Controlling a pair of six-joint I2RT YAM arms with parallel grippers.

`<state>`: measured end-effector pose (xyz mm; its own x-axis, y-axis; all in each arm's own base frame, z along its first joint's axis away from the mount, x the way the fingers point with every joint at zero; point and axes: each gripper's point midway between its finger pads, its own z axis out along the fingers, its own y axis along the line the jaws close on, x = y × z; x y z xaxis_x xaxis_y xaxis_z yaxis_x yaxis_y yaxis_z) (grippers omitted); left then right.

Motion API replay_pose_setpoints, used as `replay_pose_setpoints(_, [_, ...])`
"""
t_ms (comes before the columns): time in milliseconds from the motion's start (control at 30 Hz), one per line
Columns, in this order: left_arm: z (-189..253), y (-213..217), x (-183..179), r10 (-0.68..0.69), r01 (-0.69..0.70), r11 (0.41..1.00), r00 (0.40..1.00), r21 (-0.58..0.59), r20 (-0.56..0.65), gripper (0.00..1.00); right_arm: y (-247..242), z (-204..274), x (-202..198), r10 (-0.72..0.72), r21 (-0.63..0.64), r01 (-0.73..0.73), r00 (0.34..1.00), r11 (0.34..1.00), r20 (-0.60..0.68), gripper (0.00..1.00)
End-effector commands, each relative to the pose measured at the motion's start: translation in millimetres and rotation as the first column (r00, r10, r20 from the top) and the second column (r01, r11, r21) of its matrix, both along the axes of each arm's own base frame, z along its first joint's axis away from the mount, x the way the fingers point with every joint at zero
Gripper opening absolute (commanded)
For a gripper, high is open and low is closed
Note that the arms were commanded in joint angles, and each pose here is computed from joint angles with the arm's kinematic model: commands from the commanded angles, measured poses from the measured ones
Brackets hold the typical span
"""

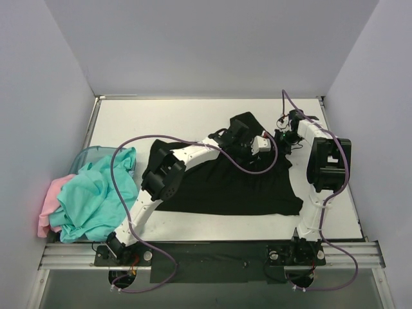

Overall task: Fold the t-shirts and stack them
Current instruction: Fold the flattened tshirt in 1/3 of the way

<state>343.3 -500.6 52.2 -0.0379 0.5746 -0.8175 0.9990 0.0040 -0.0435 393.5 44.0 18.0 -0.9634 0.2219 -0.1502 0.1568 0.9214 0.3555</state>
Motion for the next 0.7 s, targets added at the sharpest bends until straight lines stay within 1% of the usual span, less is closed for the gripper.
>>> replay_pose_setpoints(0, [28.1,-23.3,29.9,0.117,-0.109,0.991,0.989,-0.083,0.094,0.58,-3.2,2.1,-6.0,0.0,0.008,0.0,1.0,1.0,-0.01,0.0])
replay_pose_setpoints(33, [24.3,-24.1,28.9,0.133,-0.126,0.99,0.987,-0.07,0.095,0.57,-3.3,3.2,-5.7,0.001,0.008,-0.001,1.0,1.0,-0.006,0.0])
replay_pose_setpoints(67, [20.2,-22.7,26.9,0.129,-0.124,0.991,0.987,-0.057,0.091,0.49,-4.4,3.0,-6.0,-0.001,0.005,0.001,1.0,1.0,-0.008,0.0])
replay_pose_setpoints(133, [10.4,-16.4,17.6,0.113,-0.112,0.994,0.992,-0.012,0.062,0.41,-7.4,3.0,-6.5,-0.008,0.0,0.008,1.0,1.0,-0.008,0.0])
replay_pose_setpoints(200, [1.4,-6.5,11.3,0.095,-0.096,0.995,0.995,0.025,0.044,0.36,-11.7,3.0,-6.2,-0.02,-0.004,0.02,1.0,1.0,-0.007,0.0])
replay_pose_setpoints(233, [-3.1,-0.2,9.8,0.084,-0.086,0.996,0.995,0.04,0.048,0.34,-13.3,2.0,-5.9,-0.023,-0.01,0.023,1.0,1.0,-0.008,0.0])
replay_pose_setpoints(267, [-6.2,2.6,9.4,0.079,-0.082,0.995,0.996,0.048,0.052,0.29,-15.7,2.4,-6.0,-0.027,-0.01,0.027,1.0,1.0,-0.009,0.0])
replay_pose_setpoints(333, [-8.2,9.8,14.8,0.099,-0.104,0.992,0.993,0.068,0.07,0.22,-19.4,2.4,-4.9,-0.034,-0.021,0.034,0.999,0.999,-0.007,0.0])
replay_pose_setpoints(433, [-5.5,21.3,23.6,0.131,-0.136,0.988,0.989,0.077,0.066,0.2,-25.7,2.7,-4.5,-0.045,-0.026,0.045,0.999,0.999,-0.004,0.0])
replay_pose_setpoints(533, [7.3,26.0,31.5,0.156,-0.161,0.985,0.985,0.062,0.08,0.2,-27.8,2.3,-3.0,-0.044,-0.023,0.044,0.999,0.999,0.0,0.0])
replay_pose_setpoints(633, [10.9,31.2,37.2,0.17,-0.176,0.982,0.981,0.068,0.09,0.19,-24.1,3.5,-2.5,-0.037,-0.002,0.037,0.999,0.999,0.002,0.0])
replay_pose_setpoints(667, [12.5,33.0,38.8,0.178,-0.185,0.98,0.979,0.072,0.094,0.18,-23.2,3.5,-3.0,-0.033,0.004,0.033,0.999,0.999,0.002,0.0])
